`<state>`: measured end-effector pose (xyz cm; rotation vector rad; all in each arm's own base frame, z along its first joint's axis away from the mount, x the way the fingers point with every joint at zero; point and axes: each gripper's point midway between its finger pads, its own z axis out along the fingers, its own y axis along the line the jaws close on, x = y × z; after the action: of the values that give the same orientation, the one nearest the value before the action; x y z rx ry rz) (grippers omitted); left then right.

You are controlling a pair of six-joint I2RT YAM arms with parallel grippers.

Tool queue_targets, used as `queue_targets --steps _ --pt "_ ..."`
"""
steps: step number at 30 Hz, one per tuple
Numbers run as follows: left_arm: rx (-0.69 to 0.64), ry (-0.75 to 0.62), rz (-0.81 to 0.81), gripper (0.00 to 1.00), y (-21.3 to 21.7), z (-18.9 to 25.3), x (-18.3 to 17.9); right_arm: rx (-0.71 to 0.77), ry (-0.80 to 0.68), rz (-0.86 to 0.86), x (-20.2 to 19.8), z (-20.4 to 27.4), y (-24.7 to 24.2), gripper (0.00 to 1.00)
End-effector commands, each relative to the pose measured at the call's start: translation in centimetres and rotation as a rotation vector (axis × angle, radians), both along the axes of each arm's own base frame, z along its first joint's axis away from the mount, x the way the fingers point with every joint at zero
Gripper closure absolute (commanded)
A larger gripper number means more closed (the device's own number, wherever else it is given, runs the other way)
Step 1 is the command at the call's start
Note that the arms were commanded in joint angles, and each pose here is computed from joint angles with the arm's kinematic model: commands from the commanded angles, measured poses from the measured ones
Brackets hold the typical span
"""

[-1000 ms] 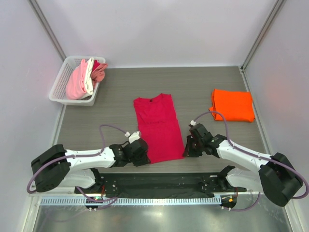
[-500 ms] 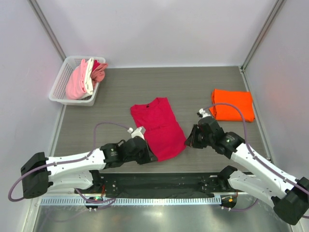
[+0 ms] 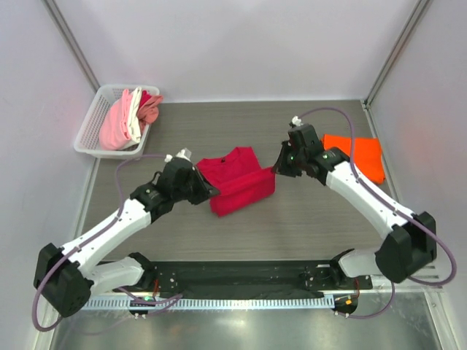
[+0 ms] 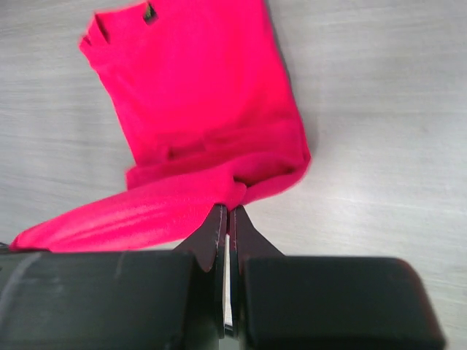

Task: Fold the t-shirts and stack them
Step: Fold the tshirt, then neatly place the folded tshirt to the corner

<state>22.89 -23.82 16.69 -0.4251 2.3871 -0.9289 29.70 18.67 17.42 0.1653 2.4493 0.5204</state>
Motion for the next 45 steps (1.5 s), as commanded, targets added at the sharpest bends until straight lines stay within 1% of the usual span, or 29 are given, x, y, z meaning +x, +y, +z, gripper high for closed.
queue_targets --steps 1,3,4,6,7,8,11,12,14,15,16,17,18,19,20,21,22,23,24,25,27,28,29,31,32,36,41,43,45 --pt "0.019 -0.002 -0.025 1.0 1.0 0.7 2.1 0.041 -0.112 0.027 3.9 4.1 1.0 0.99" --pt "0.033 0.011 -0.01 1.0 1.7 0.4 3.7 0.038 -0.097 0.027 5.4 3.5 1.3 0.99" --pt "0.033 0.003 -0.001 1.0 1.9 0.8 4.6 0.047 -0.116 0.027 6.3 4.4 1.7 0.99" --pt "0.035 0.008 0.013 1.0 2.6 0.8 5.9 0.045 -0.099 0.045 7.8 3.6 2.3 0.99" --pt "0.041 0.031 0.016 1.0 2.6 0.0 6.6 0.056 -0.117 0.045 8.8 4.5 2.6 0.99" --pt "0.028 0.028 0.008 1.0 2.5 0.4 7.2 0.047 -0.09 0.048 9.7 3.1 2.9 0.99" --pt "0.022 0.042 0.031 1.0 3.3 -0.1 9.8 0.069 -0.102 0.065 12.0 3.5 3.8 0.99" --pt "0.014 0.051 0.049 1.0 4.1 -0.2 10.7 0.069 -0.068 0.079 12.7 1.9 4.3 0.99" --pt "0.019 0.073 0.061 1.0 4.7 -1.3 12.1 0.091 -0.094 0.086 14.6 2.8 4.8 0.99" --pt "0.009 0.062 0.077 1.0 5.3 -1.0 13.2 0.085 -0.064 0.095 15.5 1.0 5.2 0.99" --pt "0.02 0.065 0.08 1.0 5.7 -1.5 13.9 0.102 -0.091 0.101 16.7 1.9 5.7 0.99" --pt "0.025 0.074 0.098 1.0 6.3 -2.2 15.4 0.111 -0.089 0.104 18.6 1.0 6.1 0.99" --pt "0.03 0.081 0.104 1.0 6.5 -2.9 16.2 0.114 -0.098 0.1 18.8 1.2 5.9 0.99" --pt "0.027 0.08 0.103 0.98 6.6 -3.2 16.9 0.133 -0.094 0.118 20.4 0.3 6.8 0.96" --pt "0.037 0.115 0.099 0.66 6.7 -5.1 17.8 0.145 -0.103 0.122 21.4 0.2 7.0 0.63" --pt "0.036 0.118 0.099 0.44 6.9 -5.4 18.5 0.149 -0.107 0.12 22.3 0.0 7.2 0.46" --pt "0.04 0.105 0.106 0.31 7.0 -4.9 19.5 0.146 -0.109 0.111 23.3 -0.7 7.4 0.34" --pt "0.057 0.122 0.107 0.18 7.3 -5.7 19.6 0.133 -0.119 0.101 23.8 -0.8 7.3 0.14" --pt "0.059 0.108 0.111 0.12 7.3 -5.4 19.8 0.128 -0.124 0.107 23.8 -1.0 7.2 0.06" --pt "0.074 0.108 0.12 0.03 7.6 -5.9 19.3 0.106 -0.113 0.129 23.3 -2.2 7.0 0.05" --pt "0.102 0.059 0.131 0.02 8.0 -4.9 18.8 0.111 -0.151 0.164 22.7 -1.5 7.0 0.08" --pt "0.118 0.055 0.14 0.02 8.4 -4.9 18.3 0.094 -0.115 0.173 21.6 -3.4 6.6 0.12" --pt "0.149 0.078 0.156 0.02 9.0 -6.2 17.3 0.086 -0.138 0.19 21.4 -3.1 6.4 0.13" --pt "0.155 0.061 0.167 0.02 9.4 -5.9 16.5 0.089 -0.094 0.212 20.2 -5.1 6.2 0.15" --pt "0.165 0.087 0.165 0.03 9.6 -7.1 15.4 0.098 -0.09 0.222 20.0 -5.5 6.3 0.16" --pt "0.147 0.088 0.169 0.04 9.5 -8.2 15.1 0.151 -0.01 0.269 19.2 -8.7 7.2 0.19" --pt "0.12 0.143 0.147 0.05 8.4 -10.8 15.5 0.201 0.046 0.289 18.9 -11.1 8.1 0.2" --pt "0.117 0.147 0.145 0.05 8.0 -11.1 16.0 0.194 0.069 0.285 18.6 -12.2 8.2 0.25" --pt "0.12 0.173 0.142 0.07 7.7 -12.2 16.2 0.18 0.084 0.276 18.3 -12.9 8.1 0.28"
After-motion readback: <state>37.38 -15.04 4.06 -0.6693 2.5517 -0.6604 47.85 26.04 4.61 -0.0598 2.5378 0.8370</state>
